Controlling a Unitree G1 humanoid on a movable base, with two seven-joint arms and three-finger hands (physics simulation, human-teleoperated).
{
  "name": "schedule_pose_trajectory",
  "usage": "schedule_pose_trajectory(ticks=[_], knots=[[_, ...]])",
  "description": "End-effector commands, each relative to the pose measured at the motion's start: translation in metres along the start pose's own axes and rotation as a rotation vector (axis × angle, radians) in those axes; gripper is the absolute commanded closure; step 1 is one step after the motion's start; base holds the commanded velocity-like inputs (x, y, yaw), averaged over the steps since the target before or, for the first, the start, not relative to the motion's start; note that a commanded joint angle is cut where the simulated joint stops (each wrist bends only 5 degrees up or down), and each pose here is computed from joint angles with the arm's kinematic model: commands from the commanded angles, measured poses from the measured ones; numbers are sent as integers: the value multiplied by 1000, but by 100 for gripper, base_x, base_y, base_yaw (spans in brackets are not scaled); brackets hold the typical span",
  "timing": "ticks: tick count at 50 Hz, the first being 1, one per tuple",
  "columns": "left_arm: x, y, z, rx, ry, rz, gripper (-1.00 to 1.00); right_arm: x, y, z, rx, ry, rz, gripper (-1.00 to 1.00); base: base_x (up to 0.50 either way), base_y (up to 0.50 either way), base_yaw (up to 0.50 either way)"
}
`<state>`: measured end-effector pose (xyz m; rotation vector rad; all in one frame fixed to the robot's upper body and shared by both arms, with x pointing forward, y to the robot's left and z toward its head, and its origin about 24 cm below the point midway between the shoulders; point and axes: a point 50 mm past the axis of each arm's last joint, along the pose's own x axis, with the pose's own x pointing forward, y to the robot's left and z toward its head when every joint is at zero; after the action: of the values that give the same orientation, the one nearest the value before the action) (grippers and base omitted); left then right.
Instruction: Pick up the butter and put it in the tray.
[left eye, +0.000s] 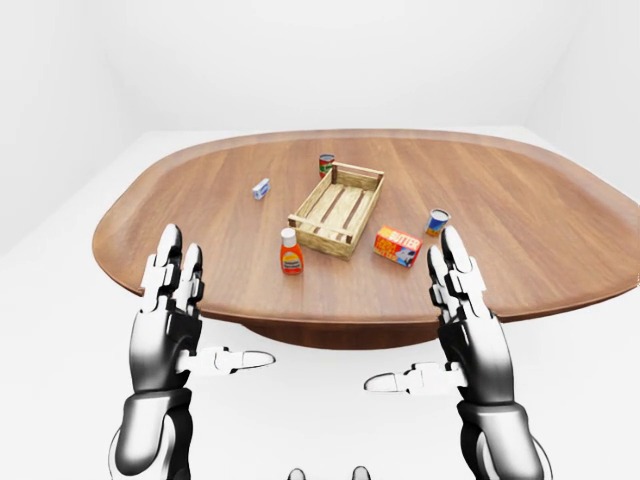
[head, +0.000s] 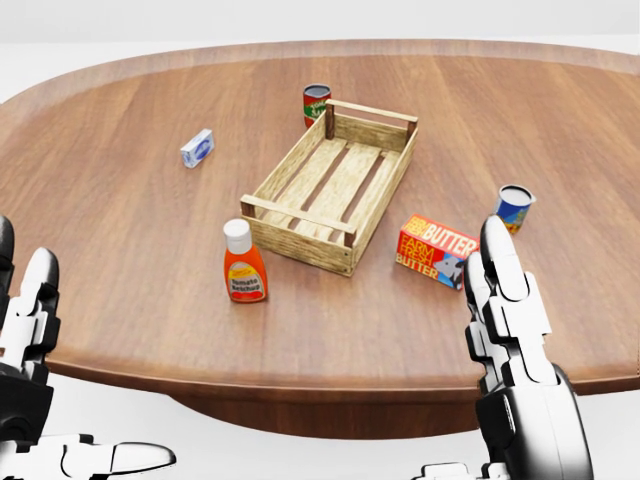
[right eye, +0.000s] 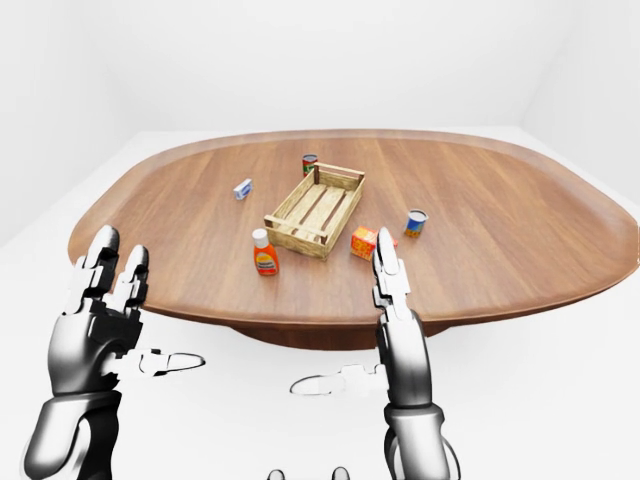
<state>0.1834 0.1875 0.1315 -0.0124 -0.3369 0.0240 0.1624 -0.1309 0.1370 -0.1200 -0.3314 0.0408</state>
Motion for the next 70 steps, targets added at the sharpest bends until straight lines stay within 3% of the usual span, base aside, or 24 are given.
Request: schedule_pose_trajectory(ticks=[1, 70], knots=[[1, -1, -1, -2, 4, -5, -100, 0, 0, 0, 4, -1, 3, -100, 50, 0, 0], [1, 2, 5, 2, -22, 4, -100, 0, 1, -2, 25, 9, 12, -100, 47, -1, 0]])
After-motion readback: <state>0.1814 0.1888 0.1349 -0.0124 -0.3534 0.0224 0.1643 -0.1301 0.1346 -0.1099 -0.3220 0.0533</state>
